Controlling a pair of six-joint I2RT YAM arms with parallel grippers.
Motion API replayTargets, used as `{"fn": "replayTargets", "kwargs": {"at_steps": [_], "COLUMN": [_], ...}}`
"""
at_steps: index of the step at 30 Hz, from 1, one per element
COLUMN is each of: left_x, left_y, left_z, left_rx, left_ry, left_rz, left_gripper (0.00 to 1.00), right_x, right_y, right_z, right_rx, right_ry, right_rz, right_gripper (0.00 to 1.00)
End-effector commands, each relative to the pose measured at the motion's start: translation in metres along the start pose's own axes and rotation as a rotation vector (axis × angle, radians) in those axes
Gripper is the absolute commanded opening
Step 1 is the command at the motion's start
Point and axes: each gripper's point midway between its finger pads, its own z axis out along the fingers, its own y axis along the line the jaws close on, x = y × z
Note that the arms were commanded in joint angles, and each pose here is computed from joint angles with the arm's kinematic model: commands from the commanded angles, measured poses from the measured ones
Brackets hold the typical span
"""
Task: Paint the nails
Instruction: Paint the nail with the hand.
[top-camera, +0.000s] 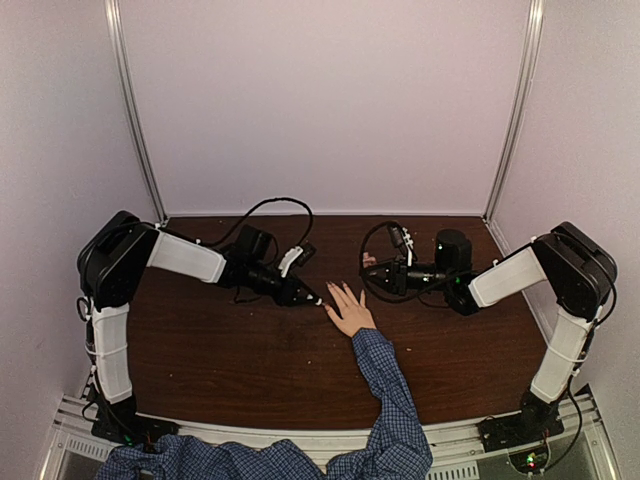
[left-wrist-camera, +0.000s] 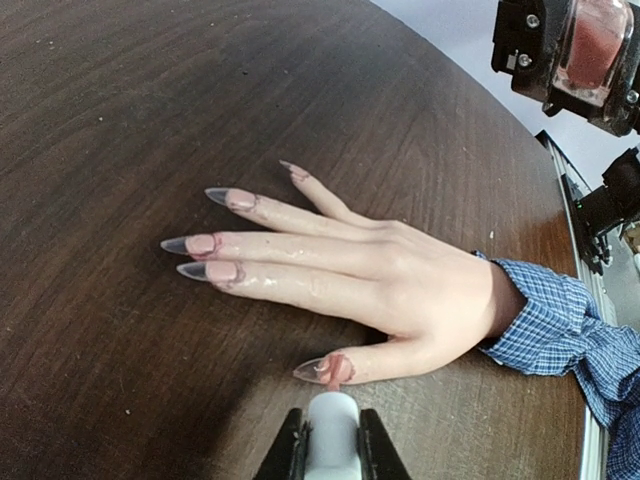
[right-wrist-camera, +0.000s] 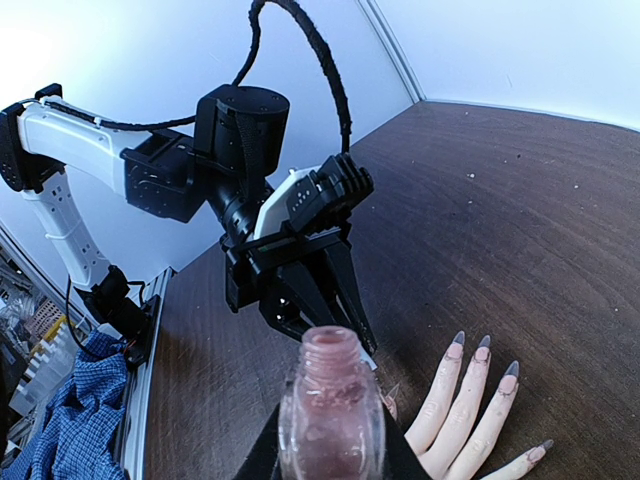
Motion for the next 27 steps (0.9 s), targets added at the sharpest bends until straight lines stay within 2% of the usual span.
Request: {"fn": "replayTargets", "kwargs": {"at_steps": [1, 27], "left_x": [-0.007, -0.009], "left_y": [0.001, 0.014], "left_z": [0.004, 0.004], "left_rx": [0.004, -0.065], "left_ry": [-0.010, -0.012], "left_rz": [0.031, 0.016], "left_gripper": [0.00, 0.00], "right_x": [-0.011, -0.011], "right_y": [0.001, 0.000], "right_z": [0.001, 0.001], "right_rx": [-0.014, -0.014], "right_ry": [-0.029, -0.029], "right_rz": [-0.031, -0.030], "right_gripper": [0.00, 0.00]}}
